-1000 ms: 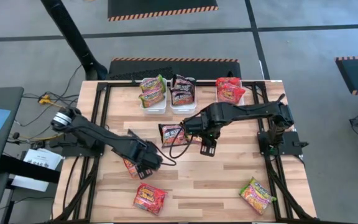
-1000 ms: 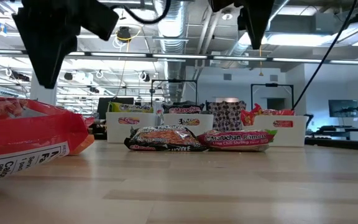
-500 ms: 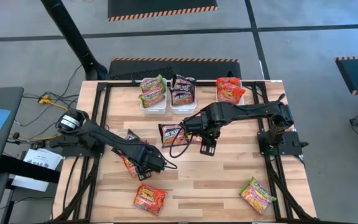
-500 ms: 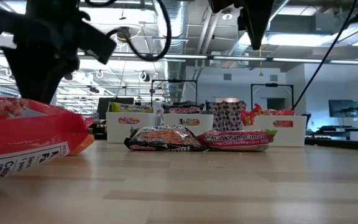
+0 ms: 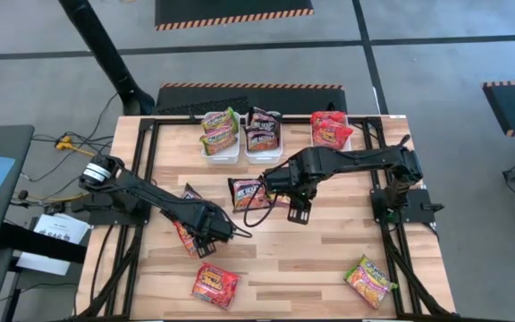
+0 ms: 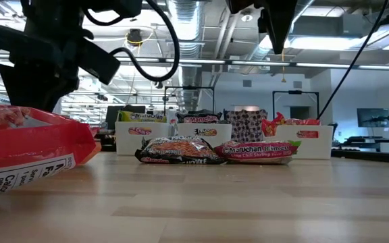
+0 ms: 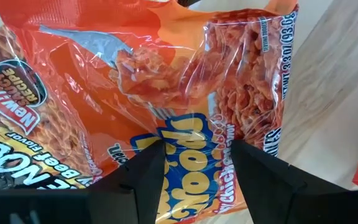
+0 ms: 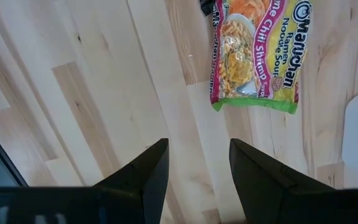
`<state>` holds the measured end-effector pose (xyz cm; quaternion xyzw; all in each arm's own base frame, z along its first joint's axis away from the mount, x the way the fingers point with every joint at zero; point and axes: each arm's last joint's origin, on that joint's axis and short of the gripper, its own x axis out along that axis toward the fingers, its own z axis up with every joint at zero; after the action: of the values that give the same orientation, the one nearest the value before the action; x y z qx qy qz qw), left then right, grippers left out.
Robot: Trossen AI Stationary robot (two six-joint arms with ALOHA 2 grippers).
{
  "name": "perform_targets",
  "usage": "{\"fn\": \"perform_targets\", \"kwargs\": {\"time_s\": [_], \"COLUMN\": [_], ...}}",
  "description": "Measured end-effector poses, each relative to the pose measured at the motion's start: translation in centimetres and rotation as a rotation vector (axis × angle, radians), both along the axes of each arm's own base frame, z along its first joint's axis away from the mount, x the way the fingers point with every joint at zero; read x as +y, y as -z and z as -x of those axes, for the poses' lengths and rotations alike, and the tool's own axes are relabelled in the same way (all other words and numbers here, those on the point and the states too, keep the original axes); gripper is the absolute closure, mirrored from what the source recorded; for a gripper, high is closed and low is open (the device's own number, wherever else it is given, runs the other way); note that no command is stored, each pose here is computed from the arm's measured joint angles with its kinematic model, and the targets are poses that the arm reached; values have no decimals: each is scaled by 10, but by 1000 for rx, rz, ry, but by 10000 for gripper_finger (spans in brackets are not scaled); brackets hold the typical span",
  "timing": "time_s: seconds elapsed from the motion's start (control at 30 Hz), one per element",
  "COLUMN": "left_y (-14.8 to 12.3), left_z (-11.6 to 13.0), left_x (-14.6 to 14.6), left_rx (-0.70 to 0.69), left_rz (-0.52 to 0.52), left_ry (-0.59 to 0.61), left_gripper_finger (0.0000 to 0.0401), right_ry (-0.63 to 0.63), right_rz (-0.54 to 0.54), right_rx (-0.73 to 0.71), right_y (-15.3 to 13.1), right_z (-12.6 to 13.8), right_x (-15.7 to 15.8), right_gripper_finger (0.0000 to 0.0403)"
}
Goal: Sort Maruchan noodles
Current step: Put the orange noodle pack into the right white bin
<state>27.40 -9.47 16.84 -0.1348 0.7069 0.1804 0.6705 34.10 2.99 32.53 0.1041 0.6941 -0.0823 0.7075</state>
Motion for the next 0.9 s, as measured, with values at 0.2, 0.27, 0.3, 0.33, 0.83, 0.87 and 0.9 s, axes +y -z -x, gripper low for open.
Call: {"fn": "perform_targets", "kwargs": {"time_s": [0.2, 0.27, 0.3, 0.33, 0.83, 0.87, 0.9], "left_y": [2, 2, 2, 2, -41, -45, -49], "left_z": [-2, -3, -4, -4, -10, -9, -9], "left_x": [-1, -2, -2, -3, -6, -7, -7], "left_rx": [-21, -27, -29, -28, -139, -153, -164], "left_rz": [34, 46, 51, 53, 73, 77, 75], "left_ry": [36, 39, 40, 40, 103, 105, 108], "left_gripper_finger": [297, 335, 356, 376, 400, 400, 400], "right_ry": [1, 1, 2, 6, 52, 52, 53], "right_rz": [0, 0, 0, -1, -3, -3, -4], "right_rx": [-14, -13, -13, -13, -31, -43, -57], "right_y": [0, 0, 0, 0, -7, -10, -14], "right_z": [-1, -1, -1, -1, -1, -2, -2], "right_x": [0, 0, 0, 0, -3, -3, -4], "right_gripper_finger": [210, 210, 210, 210, 210, 210, 210]}}
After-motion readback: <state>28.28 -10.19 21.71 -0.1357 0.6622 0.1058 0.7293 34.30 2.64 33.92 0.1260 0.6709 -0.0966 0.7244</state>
